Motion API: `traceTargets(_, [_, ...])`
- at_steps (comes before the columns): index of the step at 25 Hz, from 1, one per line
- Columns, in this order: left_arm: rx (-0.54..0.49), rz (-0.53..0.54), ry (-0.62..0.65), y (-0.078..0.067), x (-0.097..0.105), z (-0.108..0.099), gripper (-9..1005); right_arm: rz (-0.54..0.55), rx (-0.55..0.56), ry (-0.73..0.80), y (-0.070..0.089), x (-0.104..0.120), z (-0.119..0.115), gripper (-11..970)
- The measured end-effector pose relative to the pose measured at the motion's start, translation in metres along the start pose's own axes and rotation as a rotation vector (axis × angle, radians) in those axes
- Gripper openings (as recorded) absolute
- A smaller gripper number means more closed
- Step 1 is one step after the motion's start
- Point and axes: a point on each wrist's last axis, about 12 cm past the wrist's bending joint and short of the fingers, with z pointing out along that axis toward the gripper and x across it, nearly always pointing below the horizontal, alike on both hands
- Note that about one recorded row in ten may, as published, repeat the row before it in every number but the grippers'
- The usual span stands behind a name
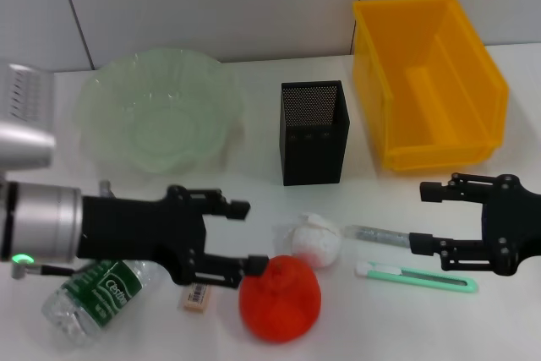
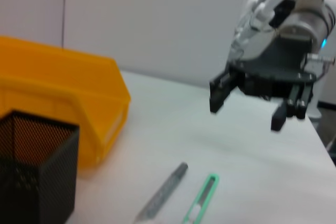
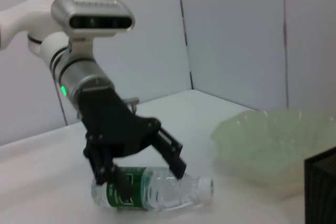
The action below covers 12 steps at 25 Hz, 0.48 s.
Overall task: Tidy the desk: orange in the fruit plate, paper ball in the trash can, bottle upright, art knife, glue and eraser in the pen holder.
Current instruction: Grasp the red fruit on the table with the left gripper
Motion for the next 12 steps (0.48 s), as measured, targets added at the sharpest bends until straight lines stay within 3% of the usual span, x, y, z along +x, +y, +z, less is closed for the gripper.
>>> traceTargets(4, [-0.033, -0.036, 0.048, 0.001, 0.015, 0.017, 797, 0.019, 0.014, 0.005, 0.0, 0.005, -0.004, 742])
traceTargets(12, [-0.04, -0.092, 0.058, 0.003, 0.026, 0.027, 797, 0.028, 0.02, -0.002, -0.003, 0.005, -0.003, 738])
